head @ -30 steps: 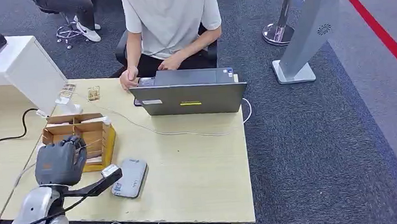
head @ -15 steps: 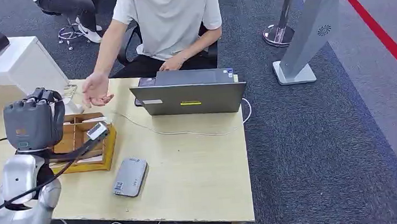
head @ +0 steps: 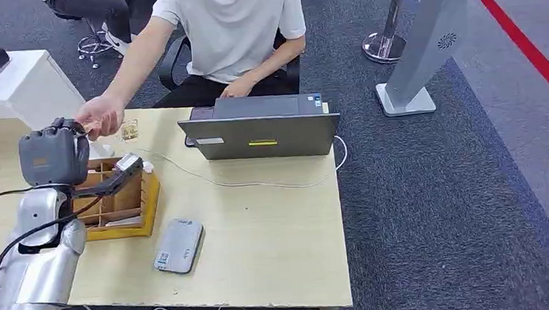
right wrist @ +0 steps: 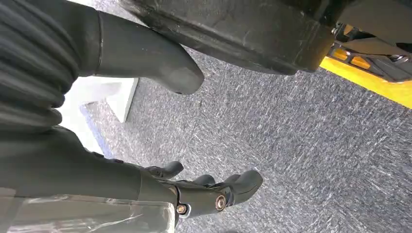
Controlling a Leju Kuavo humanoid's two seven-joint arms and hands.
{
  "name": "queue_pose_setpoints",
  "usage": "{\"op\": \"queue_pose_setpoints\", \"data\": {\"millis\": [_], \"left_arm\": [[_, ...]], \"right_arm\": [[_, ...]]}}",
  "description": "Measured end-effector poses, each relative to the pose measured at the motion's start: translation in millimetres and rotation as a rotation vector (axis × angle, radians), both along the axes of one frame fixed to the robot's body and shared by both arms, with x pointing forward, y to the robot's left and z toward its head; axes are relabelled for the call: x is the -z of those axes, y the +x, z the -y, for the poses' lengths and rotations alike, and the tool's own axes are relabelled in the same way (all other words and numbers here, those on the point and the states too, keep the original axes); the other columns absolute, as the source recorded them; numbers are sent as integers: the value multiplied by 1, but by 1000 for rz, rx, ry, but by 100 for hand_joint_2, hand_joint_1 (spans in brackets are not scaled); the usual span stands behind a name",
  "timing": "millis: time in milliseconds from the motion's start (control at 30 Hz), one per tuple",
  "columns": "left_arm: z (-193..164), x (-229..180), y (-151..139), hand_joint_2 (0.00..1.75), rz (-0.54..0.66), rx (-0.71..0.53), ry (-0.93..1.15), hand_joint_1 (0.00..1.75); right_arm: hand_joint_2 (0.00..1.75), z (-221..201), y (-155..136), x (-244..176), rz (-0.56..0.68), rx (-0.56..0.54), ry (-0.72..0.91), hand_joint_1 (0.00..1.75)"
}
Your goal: Pass the card to the sensor for recognition and then transmit it.
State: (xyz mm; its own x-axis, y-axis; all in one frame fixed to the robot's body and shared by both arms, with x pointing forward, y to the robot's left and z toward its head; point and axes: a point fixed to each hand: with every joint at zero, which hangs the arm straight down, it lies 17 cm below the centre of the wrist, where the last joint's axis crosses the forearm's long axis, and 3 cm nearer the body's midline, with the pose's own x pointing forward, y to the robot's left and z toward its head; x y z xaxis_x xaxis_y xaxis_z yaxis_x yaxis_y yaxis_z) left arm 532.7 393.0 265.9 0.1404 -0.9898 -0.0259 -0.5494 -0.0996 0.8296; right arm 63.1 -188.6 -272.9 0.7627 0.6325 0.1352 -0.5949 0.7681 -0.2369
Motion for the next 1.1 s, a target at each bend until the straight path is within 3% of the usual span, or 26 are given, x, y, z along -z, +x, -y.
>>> {"op": "queue_pose_setpoints", "data": {"millis": [333,467,600,667,800,900,1000,1067,1100], "left_arm": [[1,19,-3,175,-33,27,-22,0],[-3,29,-21,175,-21,57,-70,0],[-32,24,-42,175,19,74,-177,0],[-70,25,-57,175,57,57,-334,0],[-222,21,-126,175,239,-35,-665,0],[-330,13,-206,175,393,-186,-732,0],[-424,34,-317,175,600,-442,-856,0],[-462,69,-405,175,760,-641,-953,0],[-468,83,-434,175,797,-706,-971,0]], "right_arm": [[175,0,0,0,2,-13,-3,0],[175,1,0,0,1,-8,-4,0],[175,1,-2,0,-3,-2,-4,0],[175,2,-3,0,-6,-1,-6,0],[175,1,-8,2,-2,-17,26,0],[175,4,-17,3,-14,-24,39,0],[175,5,-19,4,-17,-35,42,0],[175,8,-20,5,-14,-44,43,0],[175,8,-21,5,-14,-47,45,0]]}}
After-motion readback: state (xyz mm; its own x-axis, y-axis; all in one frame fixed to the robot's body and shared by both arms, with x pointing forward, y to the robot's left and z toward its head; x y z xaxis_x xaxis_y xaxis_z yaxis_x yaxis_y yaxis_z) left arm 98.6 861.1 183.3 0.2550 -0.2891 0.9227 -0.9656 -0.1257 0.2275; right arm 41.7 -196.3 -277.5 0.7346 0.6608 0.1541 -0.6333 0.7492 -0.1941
